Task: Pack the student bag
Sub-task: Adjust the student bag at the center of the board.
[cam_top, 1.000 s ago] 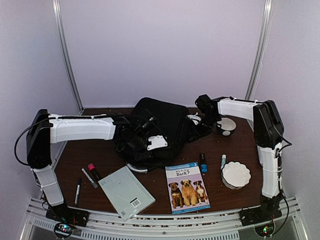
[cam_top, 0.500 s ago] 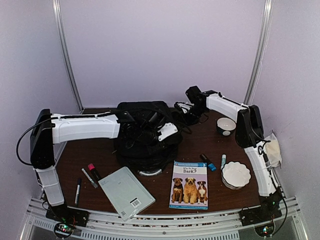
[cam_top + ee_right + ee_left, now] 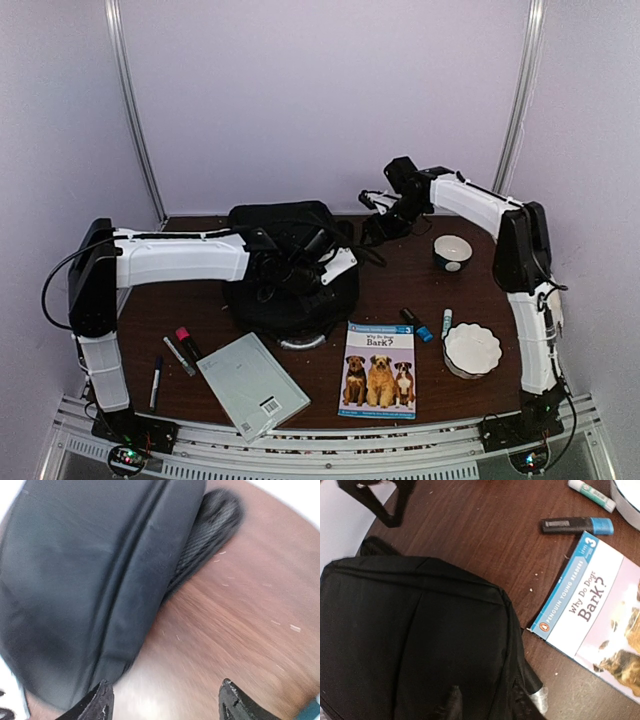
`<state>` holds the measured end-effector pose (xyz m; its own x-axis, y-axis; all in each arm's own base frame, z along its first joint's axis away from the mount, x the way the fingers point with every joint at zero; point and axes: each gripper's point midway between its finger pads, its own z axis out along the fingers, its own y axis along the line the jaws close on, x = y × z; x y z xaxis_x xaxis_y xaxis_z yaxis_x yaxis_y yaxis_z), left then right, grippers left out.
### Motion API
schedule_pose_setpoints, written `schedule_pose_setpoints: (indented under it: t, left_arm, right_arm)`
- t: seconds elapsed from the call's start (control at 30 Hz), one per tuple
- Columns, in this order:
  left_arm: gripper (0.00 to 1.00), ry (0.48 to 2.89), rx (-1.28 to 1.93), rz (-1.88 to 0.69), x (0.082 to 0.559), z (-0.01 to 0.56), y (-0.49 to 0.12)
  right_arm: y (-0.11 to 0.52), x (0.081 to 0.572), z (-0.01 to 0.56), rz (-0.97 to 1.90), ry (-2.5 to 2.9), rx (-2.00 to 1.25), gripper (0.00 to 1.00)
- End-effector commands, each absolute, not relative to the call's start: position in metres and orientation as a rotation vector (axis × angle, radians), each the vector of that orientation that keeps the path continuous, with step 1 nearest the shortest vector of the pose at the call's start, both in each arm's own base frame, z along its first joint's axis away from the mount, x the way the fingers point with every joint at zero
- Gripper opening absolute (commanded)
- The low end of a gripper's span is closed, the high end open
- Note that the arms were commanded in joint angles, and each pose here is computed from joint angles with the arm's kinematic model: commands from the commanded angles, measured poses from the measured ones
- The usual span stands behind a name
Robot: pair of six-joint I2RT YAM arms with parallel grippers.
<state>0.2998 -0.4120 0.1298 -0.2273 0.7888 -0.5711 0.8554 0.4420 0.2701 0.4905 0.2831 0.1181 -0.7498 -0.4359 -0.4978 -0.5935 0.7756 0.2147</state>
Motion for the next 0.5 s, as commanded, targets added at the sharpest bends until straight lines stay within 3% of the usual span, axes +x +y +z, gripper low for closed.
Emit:
schedule_pose_setpoints:
  t: [0.0, 0.23, 0.33, 0.37, 0.47]
  left_arm:
    - [0.45, 1.969, 1.291, -0.244, 0.296, 0.172, -0.421]
    - [0.53, 1.899, 1.199, -0.218, 0.302, 0.22, -0.404]
    - [0.66, 1.877, 1.183, -0.308, 0.301, 0.232, -0.403]
    - [0.78, 1.878, 1.147, -0.343, 0.303, 0.236, -0.402]
    - [0.84, 1.906, 1.042, -0.425, 0.316, 0.241, -0.397]
  right_arm:
    - [0.237, 0.479, 0.214, 0.382, 2.381, -0.746, 0.72]
    - [0.169, 0.434, 0.243, 0.229, 2.376, -0.691, 0.73]
    - [0.133, 0.415, 0.24, 0.119, 2.402, -0.657, 0.73]
    - [0.123, 0.408, 0.237, 0.086, 2.412, -0.651, 0.73]
    - [0.098, 0.386, 0.232, 0.022, 2.434, -0.64, 0.73]
